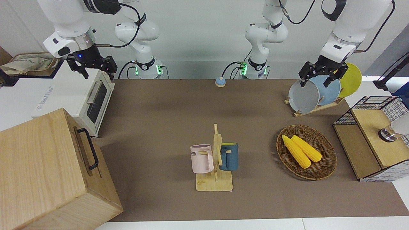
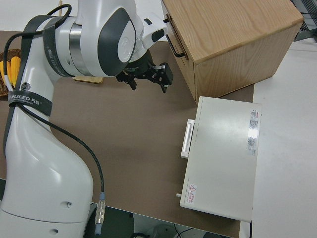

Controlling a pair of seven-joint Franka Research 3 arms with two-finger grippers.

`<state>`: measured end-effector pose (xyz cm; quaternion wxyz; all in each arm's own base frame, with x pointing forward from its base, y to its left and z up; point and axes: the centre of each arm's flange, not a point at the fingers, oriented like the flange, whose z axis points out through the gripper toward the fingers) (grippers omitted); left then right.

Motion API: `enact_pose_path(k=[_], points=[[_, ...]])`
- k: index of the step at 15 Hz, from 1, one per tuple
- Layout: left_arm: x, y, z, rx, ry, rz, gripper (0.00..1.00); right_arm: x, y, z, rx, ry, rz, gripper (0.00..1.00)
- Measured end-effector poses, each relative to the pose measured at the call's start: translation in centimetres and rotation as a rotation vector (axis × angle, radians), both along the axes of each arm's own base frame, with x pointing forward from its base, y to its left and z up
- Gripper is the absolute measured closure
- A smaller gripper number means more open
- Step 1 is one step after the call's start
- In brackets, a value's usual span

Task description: Slide drawer open with right arm

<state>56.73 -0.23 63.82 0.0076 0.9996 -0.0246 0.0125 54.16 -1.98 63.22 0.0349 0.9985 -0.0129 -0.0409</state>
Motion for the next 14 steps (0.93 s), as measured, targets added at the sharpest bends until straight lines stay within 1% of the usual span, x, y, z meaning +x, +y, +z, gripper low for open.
enact_pose_path(k=[3, 5, 7, 9, 11, 14], points=[[0.0, 0.0, 0.0, 0.000, 0.000, 0.000, 0.00, 0.0, 0.4, 0.0, -0.004, 0.001, 0.008, 0.01], [0.0, 0.0, 0.0, 0.000, 0.000, 0.000, 0.01, 0.1, 1.0, 0.0, -0.046, 0.001, 0.026, 0.01], [0.0, 0.0, 0.0, 0.000, 0.000, 0.000, 0.00, 0.1, 2.4, 0.1, -0.129, 0.000, 0.066, 0.01], [0.0, 0.0, 0.0, 0.000, 0.000, 0.000, 0.01, 0.3, 4.4, 0.0, -0.220, 0.000, 0.117, 0.01], [0.0, 0.0, 0.0, 0.000, 0.000, 0.000, 0.00, 0.5, 6.1, -0.3, -0.291, 0.003, 0.155, 0.01], [0.0, 0.0, 0.0, 0.000, 0.000, 0.000, 0.00, 1.1, 8.4, -0.9, -0.442, 0.001, 0.223, 0.01]])
